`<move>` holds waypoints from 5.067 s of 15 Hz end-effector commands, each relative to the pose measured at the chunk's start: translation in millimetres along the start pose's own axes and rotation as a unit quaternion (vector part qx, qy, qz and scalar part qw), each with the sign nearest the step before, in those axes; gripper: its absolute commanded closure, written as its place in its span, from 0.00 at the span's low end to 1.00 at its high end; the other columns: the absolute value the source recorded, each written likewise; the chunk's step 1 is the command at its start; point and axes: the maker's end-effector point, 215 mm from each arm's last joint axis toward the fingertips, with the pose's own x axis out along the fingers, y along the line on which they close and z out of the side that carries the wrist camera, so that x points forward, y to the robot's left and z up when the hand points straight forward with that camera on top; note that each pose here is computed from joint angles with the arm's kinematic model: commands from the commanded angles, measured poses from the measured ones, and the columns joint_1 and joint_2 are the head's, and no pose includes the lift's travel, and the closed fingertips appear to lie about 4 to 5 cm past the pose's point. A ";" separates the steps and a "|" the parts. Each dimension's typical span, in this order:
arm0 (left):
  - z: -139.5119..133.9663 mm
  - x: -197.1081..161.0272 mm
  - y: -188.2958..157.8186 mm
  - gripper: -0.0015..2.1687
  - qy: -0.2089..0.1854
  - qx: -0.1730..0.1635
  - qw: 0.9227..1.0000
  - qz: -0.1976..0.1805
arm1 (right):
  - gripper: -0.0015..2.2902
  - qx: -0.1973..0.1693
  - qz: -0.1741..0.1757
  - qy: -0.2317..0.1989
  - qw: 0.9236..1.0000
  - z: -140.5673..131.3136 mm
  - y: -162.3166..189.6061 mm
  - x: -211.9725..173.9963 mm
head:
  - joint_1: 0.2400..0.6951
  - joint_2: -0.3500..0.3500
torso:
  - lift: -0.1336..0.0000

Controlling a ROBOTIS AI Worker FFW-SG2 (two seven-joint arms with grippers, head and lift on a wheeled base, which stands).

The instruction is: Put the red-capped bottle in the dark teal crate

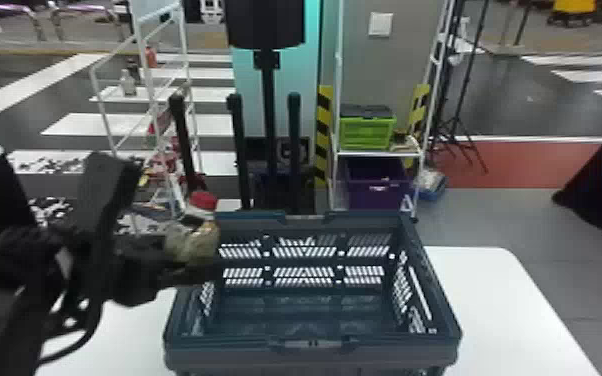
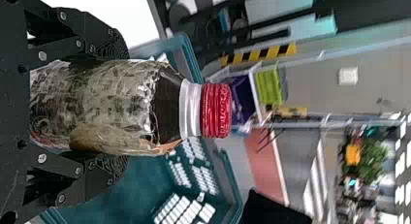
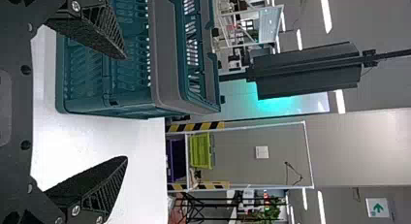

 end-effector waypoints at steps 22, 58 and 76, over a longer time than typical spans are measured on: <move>-115.0 223.9 -67.6 0.99 0.280 0.318 0.882 -0.205 | 0.07 0.007 -0.020 -0.003 1.000 -4.9 -7.7 -0.1 | 0.57 0.50 | 1.00; -81.6 -110.1 43.4 0.02 -0.183 -0.024 0.932 0.312 | 0.07 -0.004 -0.020 -0.018 1.000 10.3 -31.3 1.2 | 0.57 0.50 | 1.00; -217.9 -84.5 -28.5 0.03 -0.222 -0.067 0.933 0.275 | 0.07 -0.003 -0.006 -0.003 1.000 2.1 -19.8 14.6 | 0.57 0.50 | 1.00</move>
